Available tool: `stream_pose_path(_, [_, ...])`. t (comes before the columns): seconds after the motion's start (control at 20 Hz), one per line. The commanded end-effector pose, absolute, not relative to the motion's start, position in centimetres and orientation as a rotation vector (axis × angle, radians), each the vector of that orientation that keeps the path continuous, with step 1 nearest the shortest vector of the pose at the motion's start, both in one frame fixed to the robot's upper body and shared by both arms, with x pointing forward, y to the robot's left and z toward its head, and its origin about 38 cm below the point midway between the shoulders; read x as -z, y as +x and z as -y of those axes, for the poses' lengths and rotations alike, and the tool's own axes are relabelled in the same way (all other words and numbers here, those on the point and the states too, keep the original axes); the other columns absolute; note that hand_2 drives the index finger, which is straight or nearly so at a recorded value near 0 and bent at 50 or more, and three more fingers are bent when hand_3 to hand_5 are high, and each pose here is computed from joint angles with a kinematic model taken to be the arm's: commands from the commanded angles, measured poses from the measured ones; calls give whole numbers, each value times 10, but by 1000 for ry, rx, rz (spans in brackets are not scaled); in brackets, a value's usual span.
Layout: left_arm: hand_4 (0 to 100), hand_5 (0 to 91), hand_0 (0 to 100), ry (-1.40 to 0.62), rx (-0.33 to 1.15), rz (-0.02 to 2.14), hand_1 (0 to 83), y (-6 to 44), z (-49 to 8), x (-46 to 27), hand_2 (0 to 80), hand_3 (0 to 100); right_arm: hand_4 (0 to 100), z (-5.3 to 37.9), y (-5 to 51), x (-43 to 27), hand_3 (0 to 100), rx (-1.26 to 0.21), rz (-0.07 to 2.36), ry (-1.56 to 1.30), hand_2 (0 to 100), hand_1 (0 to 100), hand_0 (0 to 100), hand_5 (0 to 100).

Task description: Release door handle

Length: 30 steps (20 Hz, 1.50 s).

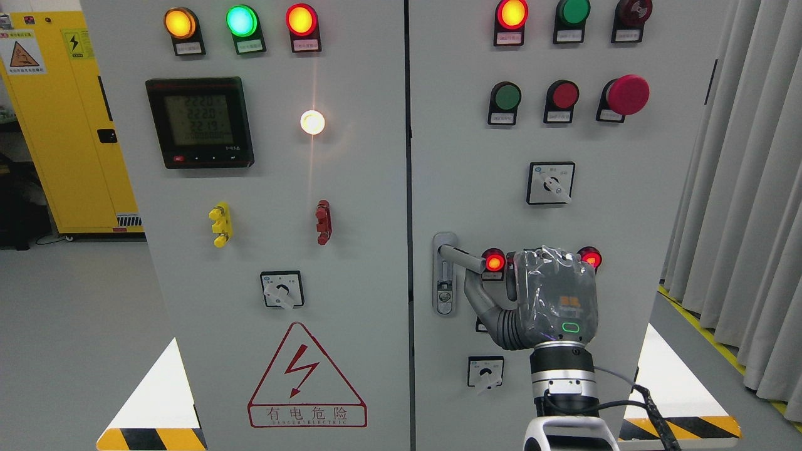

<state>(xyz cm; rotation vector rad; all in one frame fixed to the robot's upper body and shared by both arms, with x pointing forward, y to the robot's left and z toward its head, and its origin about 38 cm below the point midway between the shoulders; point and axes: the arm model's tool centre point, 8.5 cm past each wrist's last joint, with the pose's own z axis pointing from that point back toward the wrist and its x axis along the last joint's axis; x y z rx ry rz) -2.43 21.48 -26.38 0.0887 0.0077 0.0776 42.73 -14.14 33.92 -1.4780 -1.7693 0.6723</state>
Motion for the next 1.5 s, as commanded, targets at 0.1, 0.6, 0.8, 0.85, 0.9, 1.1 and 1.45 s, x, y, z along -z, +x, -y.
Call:
stream_pose_path(0.1, [0,0,120,87,-79,8,556,-19,-214,264,0,0,1000,144,429,-345,1000,-663,1773,-1487,1000,290,399,1000])
stream_pose_path(0.6, [0,0,120,87,-79,8,556,-19,-214,264,0,0,1000,145,429,-344,1000,-660,1770,-1488,1000,295,394,1000])
stream_pose_path(0.8, [0,0,120,87,-79,8,556,-19,-214,264,0,0,1000,145,426,-338,1000,-660,1768,-1484,1000,295,394,1000])
stream_pose_path(0.85, [0,0,120,87,-79,8,556,-19,-214,264,0,0,1000,145,424,-339,1000,-656,1771,-1485,1000,296,394,1000])
stream_pose_path(0.9, [0,0,120,87,-79,8,556,-19,-214,264,0,0,1000,146,422,-338,1000,-655,1773,-1486,1000,296,394,1000])
stream_pose_path(1.1, [0,0,120,87,-79,8,556,-19,-214,264,0,0,1000,146,416,-325,1000,-688,1777,-1466,1000,297,395,1000])
stream_pose_path(1.45, [0,0,120,87,-79,8,556,-19,-214,264,0,0,1000,159,391,-321,1000,-639,1924,-1517,886,308,394,1000])
